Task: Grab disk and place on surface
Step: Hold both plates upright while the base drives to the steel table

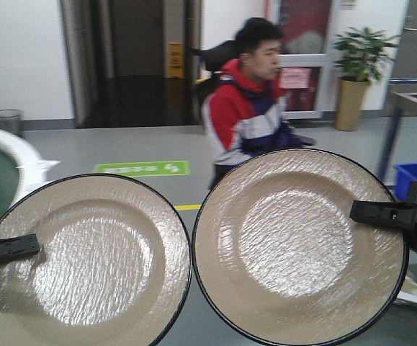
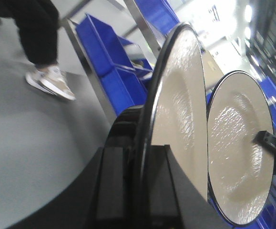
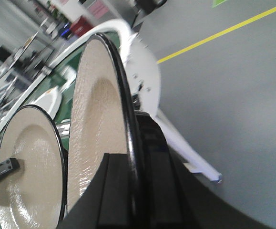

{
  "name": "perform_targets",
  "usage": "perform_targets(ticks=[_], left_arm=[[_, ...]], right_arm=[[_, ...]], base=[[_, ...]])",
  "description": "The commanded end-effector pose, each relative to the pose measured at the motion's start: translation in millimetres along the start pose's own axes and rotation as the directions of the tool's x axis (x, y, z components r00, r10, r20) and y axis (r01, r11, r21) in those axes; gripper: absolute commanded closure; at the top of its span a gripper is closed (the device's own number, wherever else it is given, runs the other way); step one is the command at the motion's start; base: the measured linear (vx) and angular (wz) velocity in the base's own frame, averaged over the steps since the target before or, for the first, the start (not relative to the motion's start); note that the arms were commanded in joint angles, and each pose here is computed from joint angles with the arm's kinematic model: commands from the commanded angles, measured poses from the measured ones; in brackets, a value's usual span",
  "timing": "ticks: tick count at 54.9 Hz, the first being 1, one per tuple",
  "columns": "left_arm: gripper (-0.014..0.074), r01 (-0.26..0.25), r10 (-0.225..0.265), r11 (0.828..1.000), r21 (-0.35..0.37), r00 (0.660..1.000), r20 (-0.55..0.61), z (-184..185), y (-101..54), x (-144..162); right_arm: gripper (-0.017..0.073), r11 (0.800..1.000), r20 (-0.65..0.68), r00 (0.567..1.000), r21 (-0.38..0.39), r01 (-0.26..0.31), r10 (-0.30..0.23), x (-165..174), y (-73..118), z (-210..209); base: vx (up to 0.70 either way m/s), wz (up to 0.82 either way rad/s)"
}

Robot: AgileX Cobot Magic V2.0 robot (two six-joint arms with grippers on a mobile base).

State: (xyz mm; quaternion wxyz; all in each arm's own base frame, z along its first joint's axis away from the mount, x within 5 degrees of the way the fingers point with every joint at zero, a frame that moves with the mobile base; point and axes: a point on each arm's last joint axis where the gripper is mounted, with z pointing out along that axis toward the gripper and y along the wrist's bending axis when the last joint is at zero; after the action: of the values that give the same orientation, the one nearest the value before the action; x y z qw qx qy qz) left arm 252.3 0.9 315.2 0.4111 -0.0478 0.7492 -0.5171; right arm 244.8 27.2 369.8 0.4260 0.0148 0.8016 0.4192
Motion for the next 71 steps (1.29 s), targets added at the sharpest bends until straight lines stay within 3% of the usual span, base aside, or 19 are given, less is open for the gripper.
perform_targets(ticks=[1, 31, 71], left_arm=[[0.0594, 0.011, -0.028, 0.986, 0.169, 0.995, 0.101, -4.7, -28.8, -12.9], [0.0594, 0.011, -0.028, 0.986, 0.169, 0.995, 0.101, -4.7, -28.8, -12.9], [0.0594, 0.011, -0.028, 0.986, 0.169, 0.995, 0.101, -4.7, -28.8, -12.9]], right_arm=[[0.0568, 0.995, 0.106, 0.994, -0.095, -0.023, 0.033, -13.3, 22.8, -11.5], [0.0568, 0.995, 0.103, 0.994, -0.102, -0.017, 0.028, -12.3, 25.3, -12.5], [0.0568, 0.995, 0.103, 0.994, -0.102, -0.017, 0.028, -12.3, 25.3, -12.5]], base=[[0.11, -0.67], [0.21, -0.49], [0.42, -0.13]])
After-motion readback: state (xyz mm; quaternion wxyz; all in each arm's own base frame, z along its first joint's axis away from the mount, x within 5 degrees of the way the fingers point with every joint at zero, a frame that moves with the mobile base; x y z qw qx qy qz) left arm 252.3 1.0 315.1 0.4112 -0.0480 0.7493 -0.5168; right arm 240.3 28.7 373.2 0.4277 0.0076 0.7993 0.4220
